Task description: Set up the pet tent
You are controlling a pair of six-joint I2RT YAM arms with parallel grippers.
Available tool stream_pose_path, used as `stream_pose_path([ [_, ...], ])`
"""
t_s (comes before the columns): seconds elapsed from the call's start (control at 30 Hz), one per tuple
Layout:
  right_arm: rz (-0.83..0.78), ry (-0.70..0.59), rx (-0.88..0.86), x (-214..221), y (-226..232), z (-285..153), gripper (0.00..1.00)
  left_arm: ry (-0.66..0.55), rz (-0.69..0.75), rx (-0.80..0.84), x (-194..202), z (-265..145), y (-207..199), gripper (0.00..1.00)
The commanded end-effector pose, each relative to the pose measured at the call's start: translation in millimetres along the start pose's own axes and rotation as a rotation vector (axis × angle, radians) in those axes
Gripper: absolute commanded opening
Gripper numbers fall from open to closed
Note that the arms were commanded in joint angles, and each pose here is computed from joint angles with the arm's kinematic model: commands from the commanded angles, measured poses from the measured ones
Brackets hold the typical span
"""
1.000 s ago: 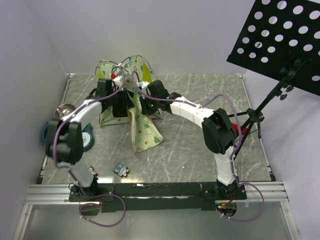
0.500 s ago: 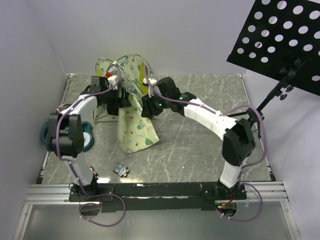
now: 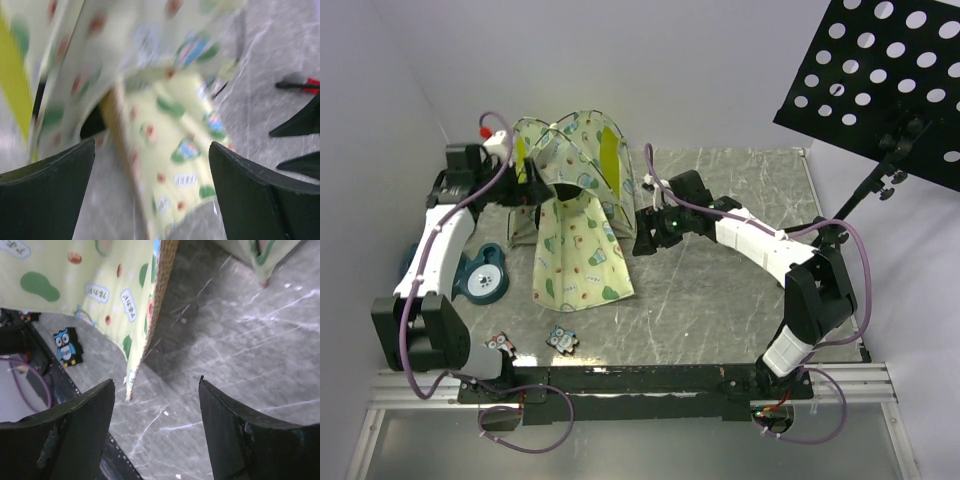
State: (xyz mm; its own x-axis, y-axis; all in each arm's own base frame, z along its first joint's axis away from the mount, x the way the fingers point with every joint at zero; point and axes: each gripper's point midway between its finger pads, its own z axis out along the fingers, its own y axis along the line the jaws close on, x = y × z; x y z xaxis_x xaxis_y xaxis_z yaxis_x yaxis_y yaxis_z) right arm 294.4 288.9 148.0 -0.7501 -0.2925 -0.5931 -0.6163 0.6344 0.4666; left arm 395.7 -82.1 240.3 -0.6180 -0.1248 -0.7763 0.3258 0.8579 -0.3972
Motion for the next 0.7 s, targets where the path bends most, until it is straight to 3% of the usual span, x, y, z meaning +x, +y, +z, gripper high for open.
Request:
stream_pose_path([
  [0.0, 0.023, -0.006, -0.089, 8, 22, -8, 0.76, 0.165, -0.093, -0.049, 70, -41, -6, 1.00],
  [0.17, 0.061, 0.054, -0.140, 36, 39, 5, 0.76, 0.251, -0.181, -0.087, 125, -69, -16, 0.97],
  [0.33, 0.121, 0.110, -0.162, 55, 38, 37, 0.74, 0.323, -0.270, -0.067, 163, -68, -19, 0.75],
  [0.4, 0.129, 0.129, -0.187, 56, 43, 49, 0.67, 0.377, -0.327, -0.021, 179, -63, -24, 0.62],
  [0.47, 0.134, 0.125, -0.199, 51, 46, 57, 0.51, 0.367, -0.314, 0.013, 174, -59, -27, 0.46],
  [0.57, 0.122, 0.064, -0.221, 22, 55, 56, 0.06, 0.333, -0.326, 0.009, 154, -44, -21, 0.10],
  [0.6, 0.110, 0.032, -0.224, 10, 59, 54, 0.00, 0.308, -0.321, -0.002, 141, -39, -17, 0.01],
  [0.67, 0.073, -0.055, -0.227, -21, 65, 46, 0.00, 0.223, -0.287, -0.015, 98, -25, -10, 0.01],
])
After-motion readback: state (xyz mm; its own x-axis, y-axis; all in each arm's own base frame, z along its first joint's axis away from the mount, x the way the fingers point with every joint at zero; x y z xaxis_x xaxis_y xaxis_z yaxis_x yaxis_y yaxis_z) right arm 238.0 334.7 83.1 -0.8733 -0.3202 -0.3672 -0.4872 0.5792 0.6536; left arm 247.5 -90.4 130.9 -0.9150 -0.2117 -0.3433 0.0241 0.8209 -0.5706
